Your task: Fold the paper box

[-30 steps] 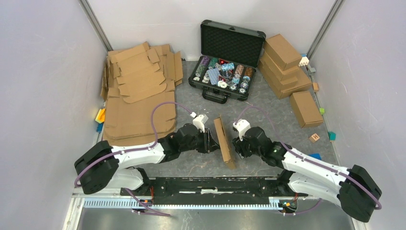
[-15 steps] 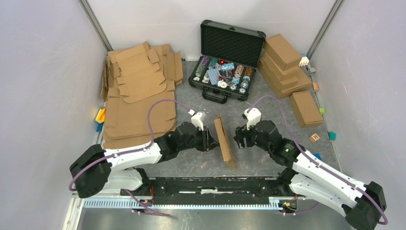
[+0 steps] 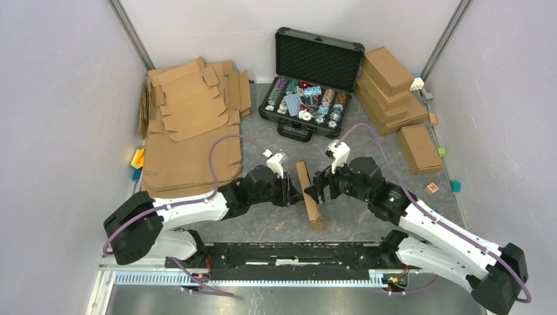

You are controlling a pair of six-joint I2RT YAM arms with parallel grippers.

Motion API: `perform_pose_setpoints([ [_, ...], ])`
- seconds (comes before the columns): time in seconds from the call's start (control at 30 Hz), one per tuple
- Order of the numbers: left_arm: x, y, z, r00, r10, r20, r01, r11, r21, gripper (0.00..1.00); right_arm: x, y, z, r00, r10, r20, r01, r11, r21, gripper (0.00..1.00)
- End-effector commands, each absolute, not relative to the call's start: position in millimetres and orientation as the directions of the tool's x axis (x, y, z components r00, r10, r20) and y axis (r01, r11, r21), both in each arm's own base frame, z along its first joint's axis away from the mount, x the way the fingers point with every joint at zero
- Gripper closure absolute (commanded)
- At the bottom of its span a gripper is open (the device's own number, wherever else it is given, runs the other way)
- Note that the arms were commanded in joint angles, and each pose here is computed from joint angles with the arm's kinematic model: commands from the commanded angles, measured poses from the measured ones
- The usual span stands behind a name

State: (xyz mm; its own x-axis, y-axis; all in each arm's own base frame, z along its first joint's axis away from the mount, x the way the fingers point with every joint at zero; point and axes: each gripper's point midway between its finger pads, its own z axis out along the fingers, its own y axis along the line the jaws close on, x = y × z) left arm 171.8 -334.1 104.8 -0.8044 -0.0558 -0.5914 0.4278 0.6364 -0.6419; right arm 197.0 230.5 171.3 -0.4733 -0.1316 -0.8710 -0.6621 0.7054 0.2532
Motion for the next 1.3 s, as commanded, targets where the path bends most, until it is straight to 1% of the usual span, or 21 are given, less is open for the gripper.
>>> perform_pose_setpoints([
  [0.0,179.7,-351.8,134.9,-0.762,-0.08,-0.643,0.499,0.561,-0.661,0.66,191.6,246.6,185.8,-0.505,-0.147,-0.851,-0.697,0.65,0.301,0.03],
  [0.17,177.3,-362.4,142.3,-0.761,-0.081,-0.643,0.524,0.508,-0.684,0.66,186.7,242.8,180.5,-0.519,-0.189,-0.834,-0.673,0.691,0.262,0.02],
  [0.27,177.5,-366.3,142.6,-0.764,-0.079,-0.64,0.525,0.501,-0.689,0.67,184.4,239.4,172.0,-0.523,-0.247,-0.816,-0.655,0.729,0.198,0.02],
  [0.37,178.5,-365.5,141.9,-0.763,-0.086,-0.64,0.521,0.505,-0.688,0.67,182.1,232.7,157.6,-0.532,-0.326,-0.782,-0.642,0.757,0.12,0.04],
  [0.43,178.5,-364.4,141.1,-0.762,-0.087,-0.642,0.52,0.508,-0.686,0.67,180.1,228.3,148.7,-0.539,-0.366,-0.759,-0.636,0.767,0.082,0.08],
  [0.5,178.4,-363.4,140.7,-0.761,-0.085,-0.643,0.52,0.512,-0.683,0.67,176.8,226.6,141.7,-0.543,-0.386,-0.746,-0.64,0.765,0.071,0.13],
  [0.63,180.6,-358.3,139.3,-0.753,-0.079,-0.653,0.519,0.538,-0.664,0.67,174.2,221.0,136.8,-0.542,-0.408,-0.735,-0.643,0.764,0.05,0.36],
  [0.73,186.5,-345.3,141.1,-0.739,-0.08,-0.669,0.513,0.577,-0.635,0.66,173.8,211.4,133.9,-0.538,-0.438,-0.72,-0.639,0.769,0.01,0.44],
  [0.8,191.3,-333.5,147.1,-0.727,-0.092,-0.681,0.511,0.589,-0.626,0.65,172.4,206.7,135.8,-0.528,-0.447,-0.722,-0.644,0.765,-0.003,0.52],
  [0.87,196.8,-319.5,155.0,-0.707,-0.098,-0.7,0.518,0.603,-0.607,0.63,167.3,207.6,138.7,-0.51,-0.458,-0.728,-0.673,0.739,0.006,0.55],
  [0.97,207.9,-296.8,169.9,-0.668,-0.104,-0.736,0.526,0.634,-0.567,0.58,155.9,214.6,141.1,-0.465,-0.49,-0.738,-0.747,0.665,0.029,0.59],
  [1.03,212.5,-285.3,181.3,-0.639,-0.105,-0.762,0.545,0.638,-0.545,0.52,151.6,216.3,140.8,-0.451,-0.501,-0.739,-0.769,0.638,0.037,0.6],
  [1.17,219.6,-261.0,196.3,-0.561,-0.078,-0.824,0.572,0.683,-0.454,0.34,148.8,218.1,136.9,-0.444,-0.519,-0.731,-0.786,0.617,0.04,0.62],
  [1.27,229.6,-250.1,201.8,-0.492,-0.017,-0.87,0.594,0.724,-0.35,0.28,148.3,222.7,134.8,-0.436,-0.528,-0.729,-0.799,0.599,0.044,0.63],
])
